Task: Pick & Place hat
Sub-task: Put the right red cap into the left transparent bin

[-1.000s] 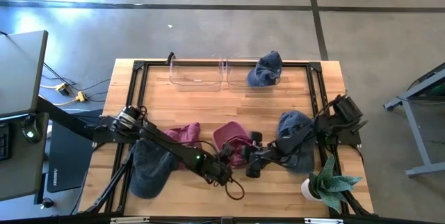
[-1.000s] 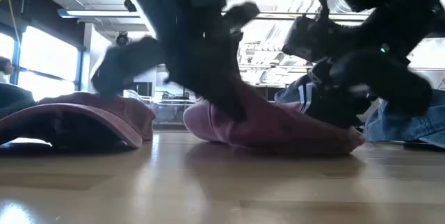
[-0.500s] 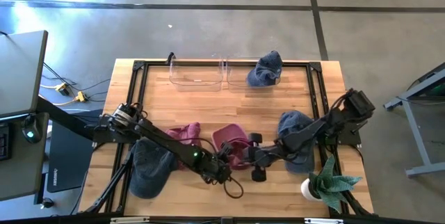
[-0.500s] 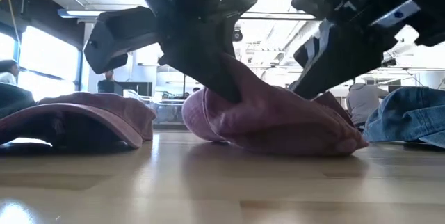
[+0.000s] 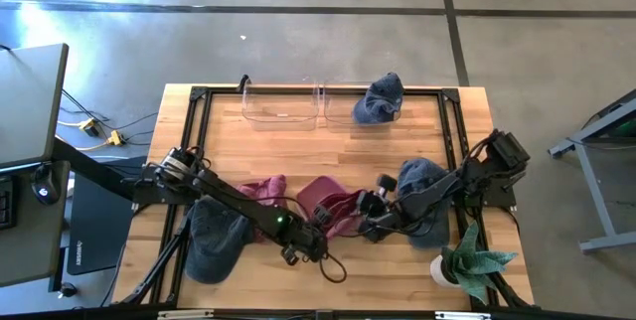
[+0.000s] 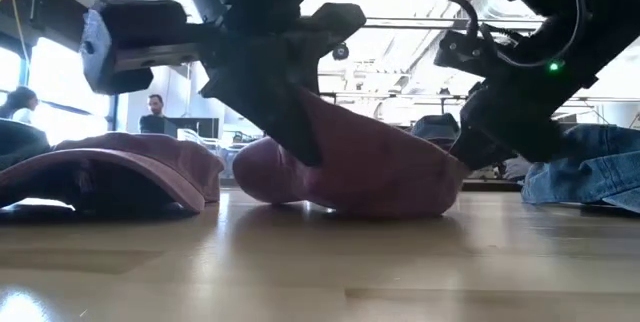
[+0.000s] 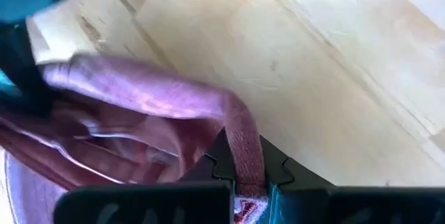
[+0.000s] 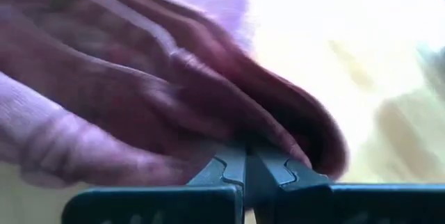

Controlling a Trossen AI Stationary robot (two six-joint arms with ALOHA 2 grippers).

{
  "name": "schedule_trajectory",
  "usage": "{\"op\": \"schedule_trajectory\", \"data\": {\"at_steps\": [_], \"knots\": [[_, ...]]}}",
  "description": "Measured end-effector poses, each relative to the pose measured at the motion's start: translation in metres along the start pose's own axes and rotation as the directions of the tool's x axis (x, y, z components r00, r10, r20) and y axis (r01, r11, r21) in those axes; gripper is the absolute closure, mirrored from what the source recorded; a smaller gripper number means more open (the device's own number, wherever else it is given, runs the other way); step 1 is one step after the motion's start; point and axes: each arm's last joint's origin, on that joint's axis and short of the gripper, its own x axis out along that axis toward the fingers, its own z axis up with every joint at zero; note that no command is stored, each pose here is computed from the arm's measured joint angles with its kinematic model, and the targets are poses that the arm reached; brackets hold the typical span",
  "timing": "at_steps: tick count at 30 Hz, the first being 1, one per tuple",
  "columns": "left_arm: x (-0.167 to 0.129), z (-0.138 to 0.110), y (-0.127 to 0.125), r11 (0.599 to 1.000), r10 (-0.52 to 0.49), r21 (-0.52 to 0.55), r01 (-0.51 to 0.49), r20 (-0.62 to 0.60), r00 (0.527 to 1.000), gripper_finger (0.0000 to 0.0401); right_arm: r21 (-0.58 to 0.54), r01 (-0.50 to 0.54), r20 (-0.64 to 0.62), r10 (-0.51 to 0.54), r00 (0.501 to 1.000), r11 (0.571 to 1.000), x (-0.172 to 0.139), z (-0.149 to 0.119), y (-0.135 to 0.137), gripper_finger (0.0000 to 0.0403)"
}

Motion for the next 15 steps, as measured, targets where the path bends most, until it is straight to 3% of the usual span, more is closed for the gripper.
{"op": "schedule_trajectory", "data": {"at_steps": [2, 5, 11, 15], "knots": [[0.000, 0.000, 0.001, 1.000, 0.004, -0.004, -0.004, 0.004, 1.000, 0.0396, 0.011, 0.038, 0.014, -0.038, 0.999, 0.999, -0.001, -0.001, -0.002, 0.0403], [0.000, 0.000, 0.001, 1.000, 0.011, -0.006, -0.011, 0.002, 1.000, 0.0396, -0.021, 0.008, 0.021, -0.008, 1.000, 1.000, -0.007, 0.001, -0.001, 0.0403], [0.000, 0.001, 0.000, 1.000, 0.016, -0.008, -0.016, 0.000, 1.000, 0.0396, -0.061, -0.160, 0.020, 0.161, 0.987, 0.985, -0.025, 0.012, 0.001, 0.0403], [0.000, 0.001, 0.001, 1.000, 0.023, -0.012, -0.023, 0.008, 1.000, 0.0396, -0.098, -0.294, 0.058, 0.301, 0.952, 0.951, -0.029, 0.020, 0.011, 0.0403]]}}
